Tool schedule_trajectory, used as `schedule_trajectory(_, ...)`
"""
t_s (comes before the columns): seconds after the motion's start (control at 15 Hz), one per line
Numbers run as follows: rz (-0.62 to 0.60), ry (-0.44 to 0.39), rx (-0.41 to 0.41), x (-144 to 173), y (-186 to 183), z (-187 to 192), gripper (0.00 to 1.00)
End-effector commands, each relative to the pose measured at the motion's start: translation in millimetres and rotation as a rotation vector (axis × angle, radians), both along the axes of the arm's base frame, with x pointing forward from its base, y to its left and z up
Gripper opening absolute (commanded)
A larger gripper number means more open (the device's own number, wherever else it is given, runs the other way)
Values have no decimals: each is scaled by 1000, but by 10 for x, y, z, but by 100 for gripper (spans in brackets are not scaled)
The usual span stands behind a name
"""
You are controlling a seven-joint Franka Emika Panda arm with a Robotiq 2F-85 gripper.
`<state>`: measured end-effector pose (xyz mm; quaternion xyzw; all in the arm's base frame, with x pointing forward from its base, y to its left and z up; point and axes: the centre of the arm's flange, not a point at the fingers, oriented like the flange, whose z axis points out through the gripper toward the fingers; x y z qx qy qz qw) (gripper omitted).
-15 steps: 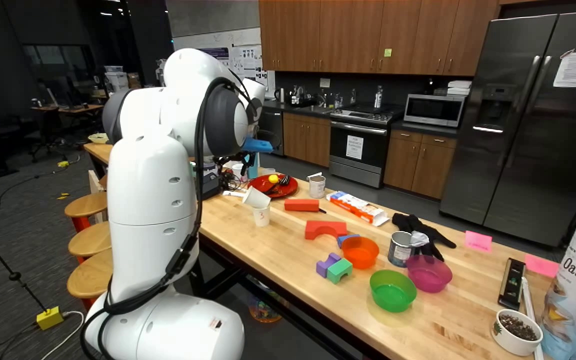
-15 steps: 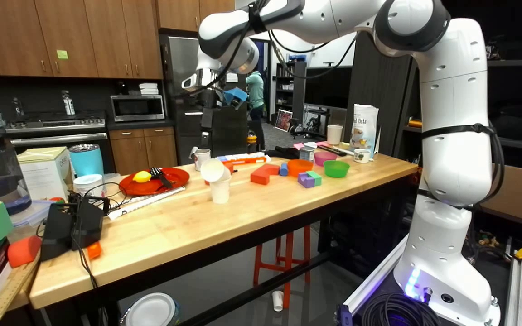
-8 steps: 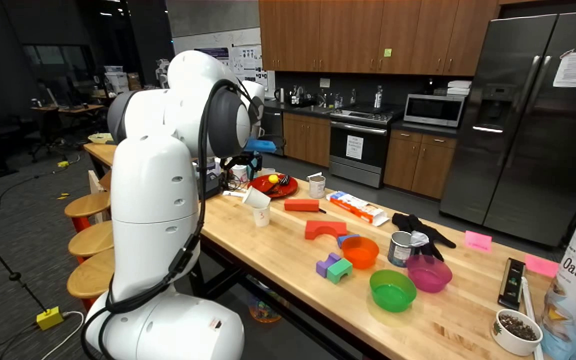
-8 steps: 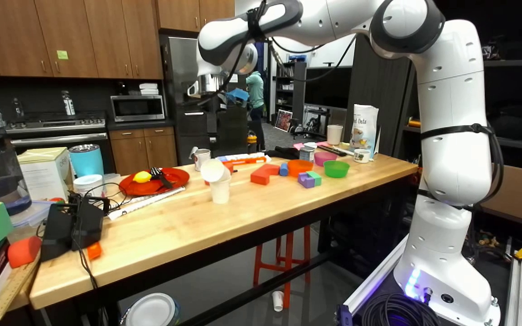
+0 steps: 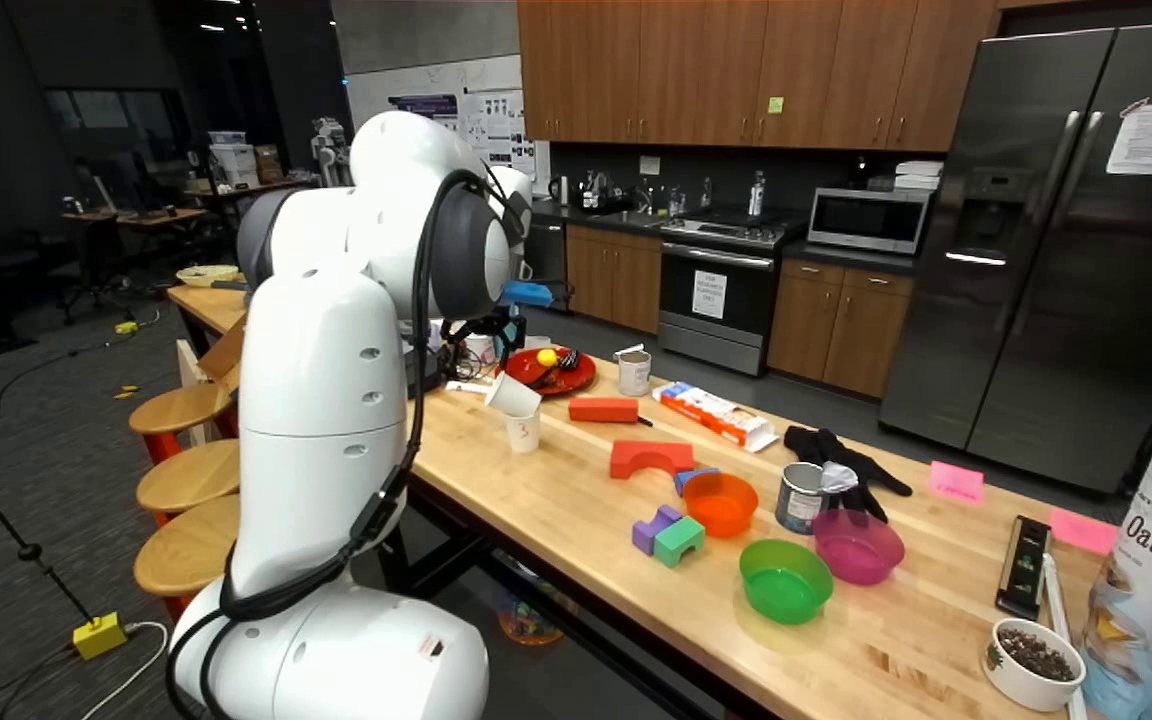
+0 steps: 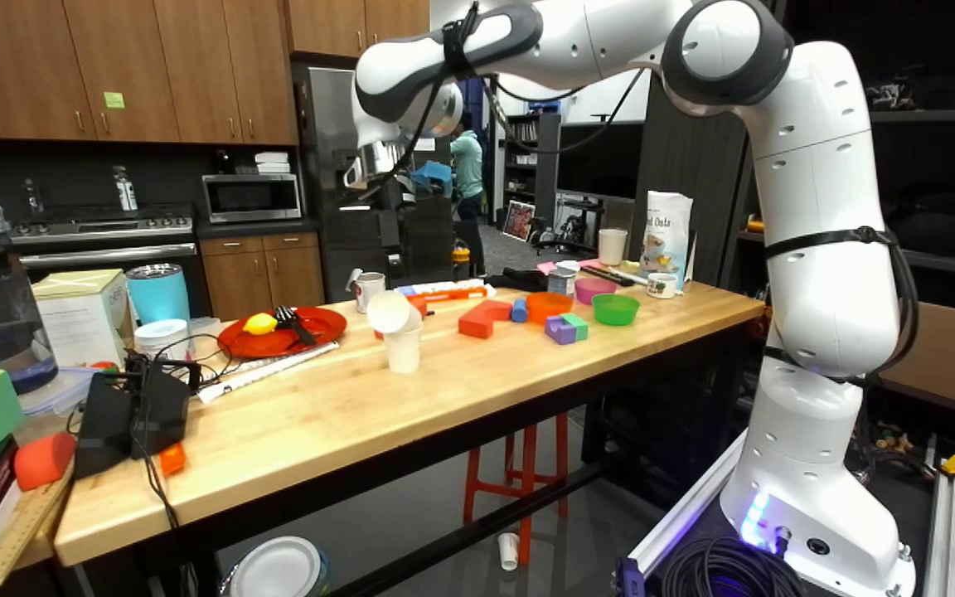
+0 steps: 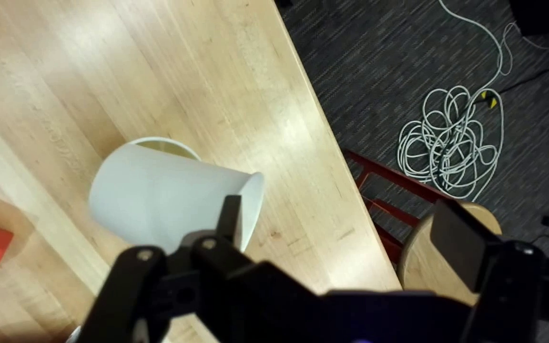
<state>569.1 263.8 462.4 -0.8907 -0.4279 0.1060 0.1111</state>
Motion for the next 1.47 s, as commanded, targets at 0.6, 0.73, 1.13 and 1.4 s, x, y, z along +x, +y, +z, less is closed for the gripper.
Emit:
schedule_trajectory(0.6,16,63,-78,430,14,-80,100)
schedule_trajectory(0.73,20,70,-68,486,29,-126,100)
schedule_trajectory(1.13,18,108,-65,597,53,-286,100)
schedule_trajectory(1.4,3,128,-71,592,40,-338,74)
